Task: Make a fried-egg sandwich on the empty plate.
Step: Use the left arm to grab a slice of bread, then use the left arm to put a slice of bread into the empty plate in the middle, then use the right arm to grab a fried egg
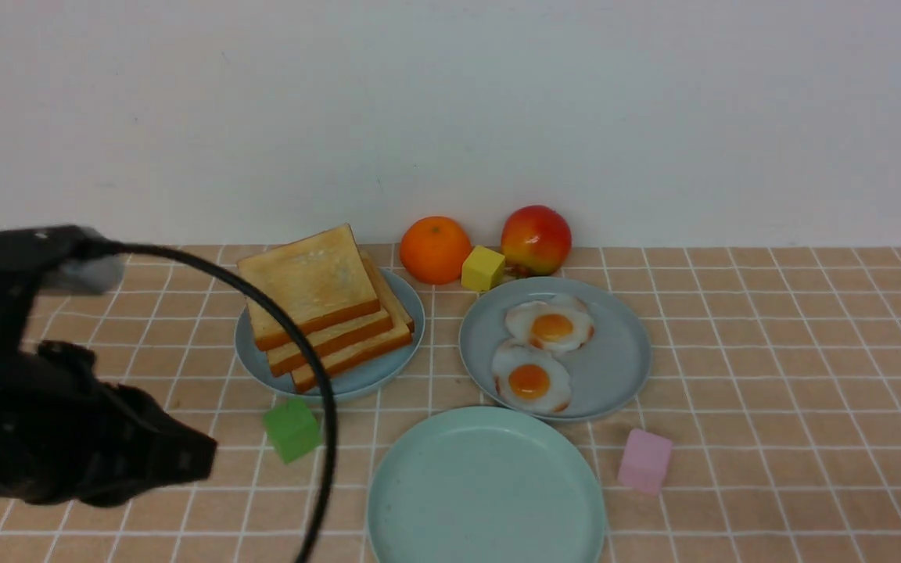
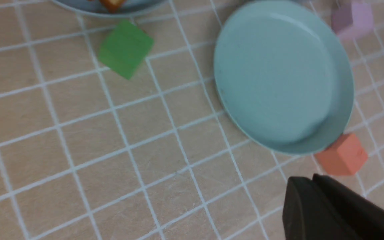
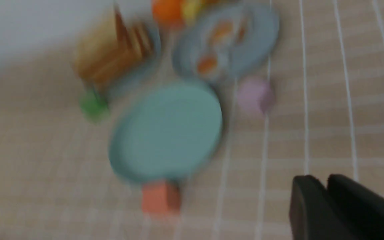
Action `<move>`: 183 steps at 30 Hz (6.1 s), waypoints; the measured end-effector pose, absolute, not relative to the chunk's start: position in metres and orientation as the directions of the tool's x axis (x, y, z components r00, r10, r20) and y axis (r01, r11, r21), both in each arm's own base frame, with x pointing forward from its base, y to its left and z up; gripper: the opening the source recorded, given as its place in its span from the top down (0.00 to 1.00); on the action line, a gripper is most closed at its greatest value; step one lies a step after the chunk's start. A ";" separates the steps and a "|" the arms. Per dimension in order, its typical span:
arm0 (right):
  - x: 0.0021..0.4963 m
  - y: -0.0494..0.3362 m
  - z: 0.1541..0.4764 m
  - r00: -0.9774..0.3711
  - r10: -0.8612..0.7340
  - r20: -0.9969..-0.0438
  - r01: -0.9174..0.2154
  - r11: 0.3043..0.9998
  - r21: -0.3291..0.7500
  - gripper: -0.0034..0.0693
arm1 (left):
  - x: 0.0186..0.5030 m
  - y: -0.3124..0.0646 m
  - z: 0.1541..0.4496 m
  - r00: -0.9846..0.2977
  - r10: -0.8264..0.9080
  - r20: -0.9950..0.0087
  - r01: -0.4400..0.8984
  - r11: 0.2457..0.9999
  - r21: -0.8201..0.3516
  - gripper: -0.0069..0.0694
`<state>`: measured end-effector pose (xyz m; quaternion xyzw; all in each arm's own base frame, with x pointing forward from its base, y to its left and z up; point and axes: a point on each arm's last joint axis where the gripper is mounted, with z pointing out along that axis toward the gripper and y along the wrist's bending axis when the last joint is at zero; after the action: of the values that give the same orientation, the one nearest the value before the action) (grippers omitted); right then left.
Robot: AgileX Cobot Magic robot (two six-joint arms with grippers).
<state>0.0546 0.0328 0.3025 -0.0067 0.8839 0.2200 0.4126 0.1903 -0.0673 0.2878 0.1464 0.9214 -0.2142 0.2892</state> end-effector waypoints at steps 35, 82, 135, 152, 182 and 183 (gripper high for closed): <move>0.099 0.067 0.374 -0.510 -0.323 -0.797 -0.654 0.747 0.116 0.95 | 0.414 -0.124 0.235 -0.483 0.773 -0.412 0.734 0.614 0.292 0.33; 0.100 0.067 0.375 -0.487 -0.344 -0.803 -0.664 0.743 0.085 0.91 | 0.244 -0.276 0.241 -0.390 0.863 -0.321 0.872 0.458 0.173 0.92; 0.197 0.091 0.324 -0.739 -0.287 -0.609 -0.515 0.824 0.236 0.72 | 0.136 -0.137 0.346 -0.440 0.227 -0.869 0.599 0.795 -0.096 0.93; 0.302 0.120 0.293 -0.837 -0.244 -0.489 -0.425 0.853 0.302 0.61 | 0.124 -0.110 0.333 -0.403 0.030 -0.915 0.491 0.851 -0.188 0.93; 0.459 0.119 0.160 -0.939 0.251 -0.234 0.069 0.805 0.589 0.46 | 0.123 -0.115 0.338 -0.357 0.001 -0.934 0.544 0.813 -0.207 0.93; 0.460 0.120 0.156 -0.938 0.258 -0.231 0.072 0.797 0.599 0.46 | 0.123 -0.115 0.338 -0.357 0.001 -0.934 0.544 0.813 -0.207 0.93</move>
<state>0.4598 0.1195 0.1563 0.0882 0.9356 0.3058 0.1525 0.1232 -0.1152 0.3385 0.1738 0.7843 -0.2517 0.5398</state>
